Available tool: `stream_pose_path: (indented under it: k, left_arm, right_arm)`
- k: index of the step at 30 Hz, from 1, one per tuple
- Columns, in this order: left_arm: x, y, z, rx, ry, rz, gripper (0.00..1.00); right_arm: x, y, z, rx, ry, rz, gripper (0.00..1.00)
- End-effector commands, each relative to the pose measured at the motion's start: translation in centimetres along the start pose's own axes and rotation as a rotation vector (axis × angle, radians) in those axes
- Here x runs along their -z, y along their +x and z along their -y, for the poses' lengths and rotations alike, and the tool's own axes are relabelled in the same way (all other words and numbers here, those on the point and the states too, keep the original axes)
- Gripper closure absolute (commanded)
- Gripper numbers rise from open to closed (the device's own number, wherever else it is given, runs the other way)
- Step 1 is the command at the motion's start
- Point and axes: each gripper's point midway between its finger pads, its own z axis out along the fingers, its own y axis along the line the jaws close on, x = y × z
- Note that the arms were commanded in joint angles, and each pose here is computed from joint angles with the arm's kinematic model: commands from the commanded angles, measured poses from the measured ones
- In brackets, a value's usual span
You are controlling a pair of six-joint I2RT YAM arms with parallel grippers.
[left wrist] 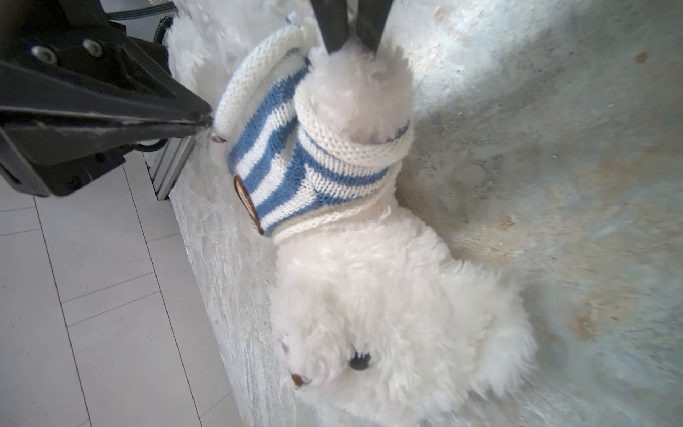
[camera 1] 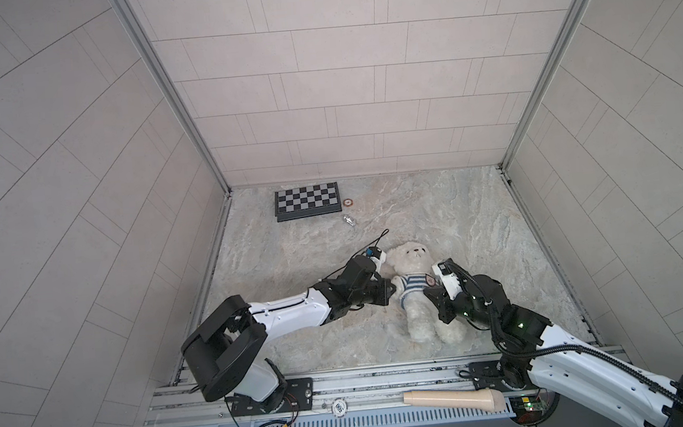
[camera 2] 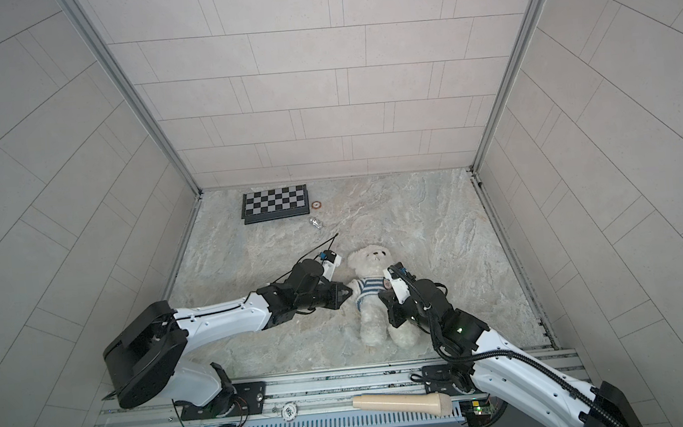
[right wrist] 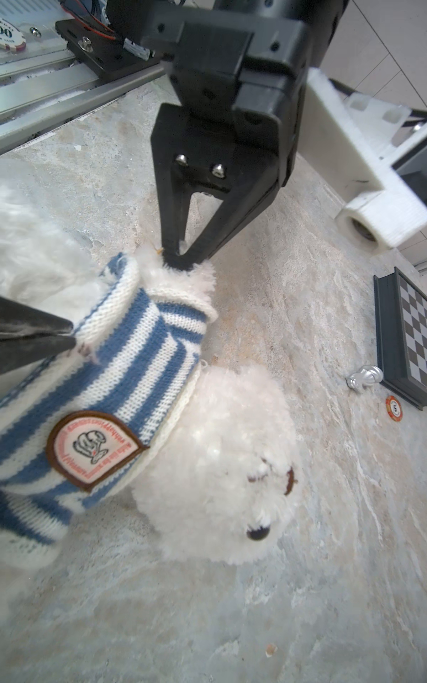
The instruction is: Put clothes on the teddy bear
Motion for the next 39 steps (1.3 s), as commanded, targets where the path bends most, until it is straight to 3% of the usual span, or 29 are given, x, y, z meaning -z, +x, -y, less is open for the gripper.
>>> stream_pose_path:
  k: [1, 12, 17, 20, 33, 39]
  left_arm:
    - [0.8, -0.9, -0.2, -0.039, -0.009, 0.04, 1.0]
    - [1.1, -1.1, -0.9, -0.055, -0.028, 0.059, 1.0]
    - [0.9, -1.1, -0.5, -0.058, -0.006, 0.055, 1.0]
    - [0.8, -0.9, -0.3, -0.064, 0.006, 0.046, 1.0]
    - [1.7, -1.7, 1.9, -0.084, 0.089, 0.057, 1.0]
    - [2.3, -2.2, 3.3, -0.096, 0.137, 0.061, 1.0]
  right_arm:
    - [-0.2, 0.5, 0.2, -0.001, 0.013, -0.021, 0.93]
    - [-0.8, 1.1, 0.0, -0.018, 0.003, -0.058, 0.92]
    - [-0.4, -0.1, -0.7, 0.023, -0.005, -0.048, 0.67]
    - [-0.2, -1.1, -0.5, 0.075, 0.031, -0.049, 0.58]
    - [-1.8, -3.3, -2.0, 0.268, 0.028, -0.126, 0.54]
    - [-3.1, -2.9, -2.3, 0.29, 0.008, -0.14, 0.56]
